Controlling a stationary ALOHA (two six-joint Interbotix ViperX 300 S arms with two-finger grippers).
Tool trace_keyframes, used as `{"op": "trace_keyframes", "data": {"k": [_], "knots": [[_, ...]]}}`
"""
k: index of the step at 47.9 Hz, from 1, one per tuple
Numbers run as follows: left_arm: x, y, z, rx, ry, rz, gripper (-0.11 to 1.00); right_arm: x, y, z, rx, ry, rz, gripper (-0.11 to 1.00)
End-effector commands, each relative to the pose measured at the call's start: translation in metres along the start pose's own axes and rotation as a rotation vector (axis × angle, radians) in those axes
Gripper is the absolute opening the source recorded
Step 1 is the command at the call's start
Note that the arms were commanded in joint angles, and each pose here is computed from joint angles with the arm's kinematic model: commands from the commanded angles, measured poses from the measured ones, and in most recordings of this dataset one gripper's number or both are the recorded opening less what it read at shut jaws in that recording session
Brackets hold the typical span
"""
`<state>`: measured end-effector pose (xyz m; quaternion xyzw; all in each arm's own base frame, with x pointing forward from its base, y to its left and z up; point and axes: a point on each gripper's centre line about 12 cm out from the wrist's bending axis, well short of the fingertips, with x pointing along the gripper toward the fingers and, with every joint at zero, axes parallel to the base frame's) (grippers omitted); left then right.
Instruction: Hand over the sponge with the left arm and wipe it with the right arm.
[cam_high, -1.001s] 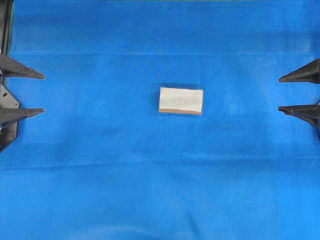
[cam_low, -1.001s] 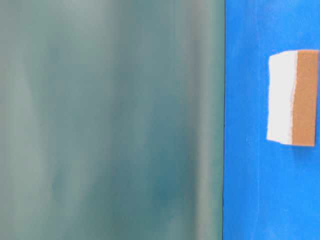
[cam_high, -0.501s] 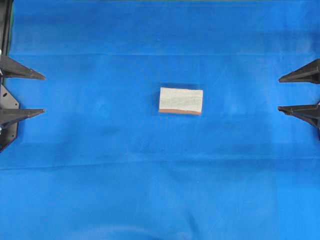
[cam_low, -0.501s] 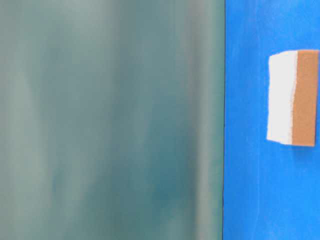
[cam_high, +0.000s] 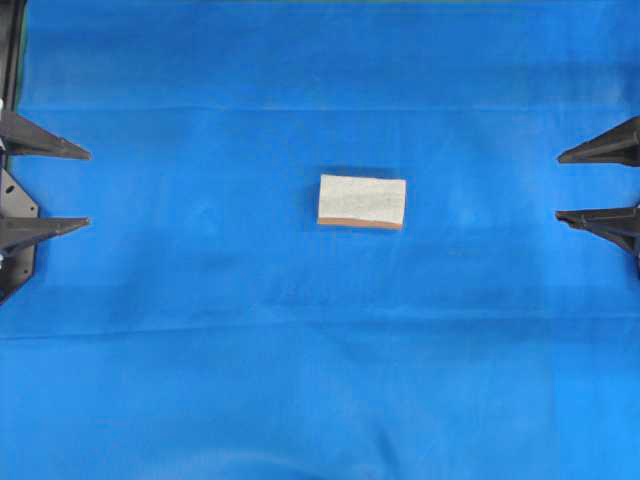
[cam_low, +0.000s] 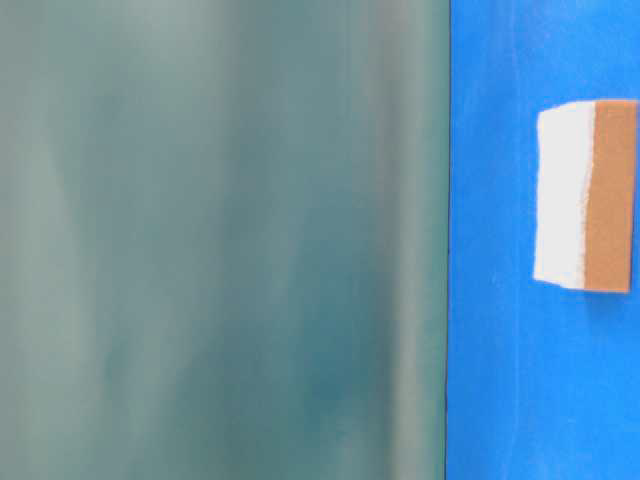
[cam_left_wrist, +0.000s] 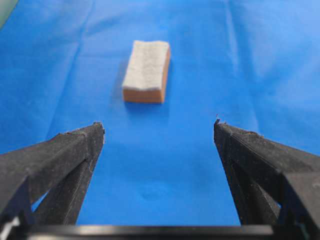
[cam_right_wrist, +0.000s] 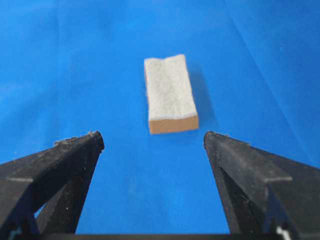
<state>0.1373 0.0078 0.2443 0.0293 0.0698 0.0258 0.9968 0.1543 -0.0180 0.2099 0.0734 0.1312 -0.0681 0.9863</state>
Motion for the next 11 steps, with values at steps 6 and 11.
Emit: {"op": "trace_keyframes", "data": {"k": [6,11], "knots": [[0.0004,0.0000,0.0034,-0.003,-0.006,-0.001,0.89,-0.0001,0.0008,0.0079,-0.001,-0.024,0.002,0.74],[0.0004,0.0000,0.0034,-0.003,-0.006,-0.001,0.89,-0.0001,0.0009,0.0077,-0.001,-0.023,0.003,0.74]]}}
